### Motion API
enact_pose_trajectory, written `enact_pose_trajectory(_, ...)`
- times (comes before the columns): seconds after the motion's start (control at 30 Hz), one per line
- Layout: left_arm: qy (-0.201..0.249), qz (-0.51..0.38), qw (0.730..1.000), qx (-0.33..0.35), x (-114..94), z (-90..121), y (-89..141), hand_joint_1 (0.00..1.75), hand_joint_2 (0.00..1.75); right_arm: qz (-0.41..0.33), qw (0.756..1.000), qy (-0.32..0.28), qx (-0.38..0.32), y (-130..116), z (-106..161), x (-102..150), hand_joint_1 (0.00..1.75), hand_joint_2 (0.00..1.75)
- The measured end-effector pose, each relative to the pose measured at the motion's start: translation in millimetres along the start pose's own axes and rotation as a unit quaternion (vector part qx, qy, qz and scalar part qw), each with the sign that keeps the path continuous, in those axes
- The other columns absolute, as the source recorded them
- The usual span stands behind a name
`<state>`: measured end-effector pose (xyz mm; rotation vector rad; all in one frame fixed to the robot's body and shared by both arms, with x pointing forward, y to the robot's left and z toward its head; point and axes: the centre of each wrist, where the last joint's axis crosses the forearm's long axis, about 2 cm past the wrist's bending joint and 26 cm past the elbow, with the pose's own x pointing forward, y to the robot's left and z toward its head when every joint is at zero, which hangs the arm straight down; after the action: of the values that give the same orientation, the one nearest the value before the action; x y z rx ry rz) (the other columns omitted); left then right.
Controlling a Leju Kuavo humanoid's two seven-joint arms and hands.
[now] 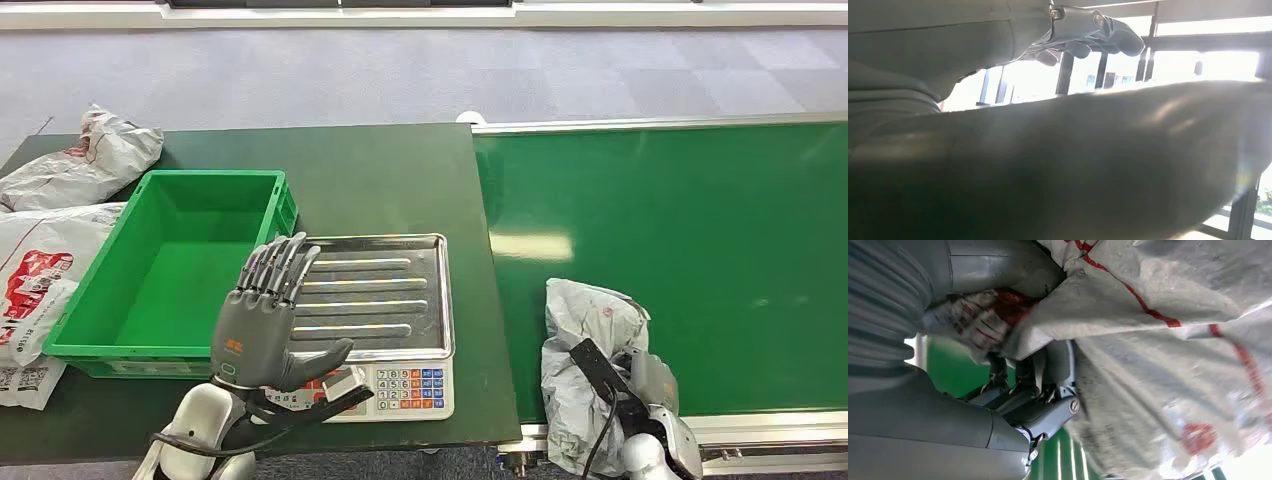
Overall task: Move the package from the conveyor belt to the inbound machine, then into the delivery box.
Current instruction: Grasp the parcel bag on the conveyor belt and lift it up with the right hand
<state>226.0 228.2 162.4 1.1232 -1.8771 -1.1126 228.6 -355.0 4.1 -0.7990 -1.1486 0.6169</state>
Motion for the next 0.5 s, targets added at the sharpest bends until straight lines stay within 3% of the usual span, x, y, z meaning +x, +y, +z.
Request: enact_pose_trajectory(0.5, 0.007, 0.006, 1.0, 0.009, -2, 29, 12, 0.0, 0.0, 0.098, 0.987, -0.027, -0.126, -92, 8, -13, 1.75, 1.75)
